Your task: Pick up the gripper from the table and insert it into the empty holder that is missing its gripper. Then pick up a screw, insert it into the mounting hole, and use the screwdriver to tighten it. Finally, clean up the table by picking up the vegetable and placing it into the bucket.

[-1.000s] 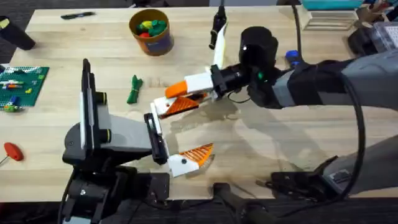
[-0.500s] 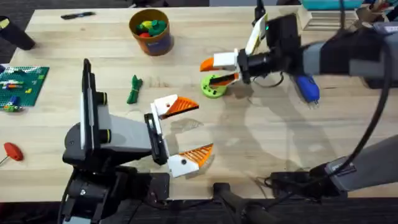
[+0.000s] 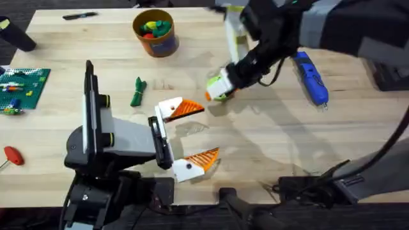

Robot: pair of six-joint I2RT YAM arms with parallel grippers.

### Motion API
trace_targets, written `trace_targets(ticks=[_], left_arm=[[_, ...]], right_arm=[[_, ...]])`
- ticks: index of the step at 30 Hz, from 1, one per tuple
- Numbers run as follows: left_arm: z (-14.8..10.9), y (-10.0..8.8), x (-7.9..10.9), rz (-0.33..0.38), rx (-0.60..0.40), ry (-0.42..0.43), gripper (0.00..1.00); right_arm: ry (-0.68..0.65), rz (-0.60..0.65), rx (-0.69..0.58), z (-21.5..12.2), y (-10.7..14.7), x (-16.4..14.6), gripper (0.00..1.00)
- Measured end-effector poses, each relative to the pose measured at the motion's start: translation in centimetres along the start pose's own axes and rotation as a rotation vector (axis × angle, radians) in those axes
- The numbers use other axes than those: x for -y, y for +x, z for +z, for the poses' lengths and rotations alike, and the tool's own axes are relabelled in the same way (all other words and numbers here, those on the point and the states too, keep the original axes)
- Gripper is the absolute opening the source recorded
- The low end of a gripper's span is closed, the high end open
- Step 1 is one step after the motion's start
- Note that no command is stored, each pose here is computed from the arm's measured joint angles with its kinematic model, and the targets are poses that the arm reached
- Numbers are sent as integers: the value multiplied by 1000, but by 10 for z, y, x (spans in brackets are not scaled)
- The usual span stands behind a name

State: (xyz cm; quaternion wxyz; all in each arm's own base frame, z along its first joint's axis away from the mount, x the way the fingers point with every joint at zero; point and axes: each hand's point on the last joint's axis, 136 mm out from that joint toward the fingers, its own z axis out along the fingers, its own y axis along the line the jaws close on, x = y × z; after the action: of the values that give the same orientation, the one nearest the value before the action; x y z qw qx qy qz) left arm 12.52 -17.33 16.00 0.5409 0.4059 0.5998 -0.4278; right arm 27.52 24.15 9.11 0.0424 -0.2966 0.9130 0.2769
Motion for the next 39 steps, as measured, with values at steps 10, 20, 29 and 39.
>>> trace_targets(ticks=[10,20,29,39], left_arm=[[0,0,0,0,0,0,985],[0,0,0,0,0,0,985],[0,0,0,0,0,1,985],[0,0,0,0,0,1,985]], right_arm=[[329,-153,-21,9,-6,25,667],[390,-163,-15,16,-13,40,175],[389,-164,-16,16,-13,39,221],[378,-196,-36,23,-9,27,222]])
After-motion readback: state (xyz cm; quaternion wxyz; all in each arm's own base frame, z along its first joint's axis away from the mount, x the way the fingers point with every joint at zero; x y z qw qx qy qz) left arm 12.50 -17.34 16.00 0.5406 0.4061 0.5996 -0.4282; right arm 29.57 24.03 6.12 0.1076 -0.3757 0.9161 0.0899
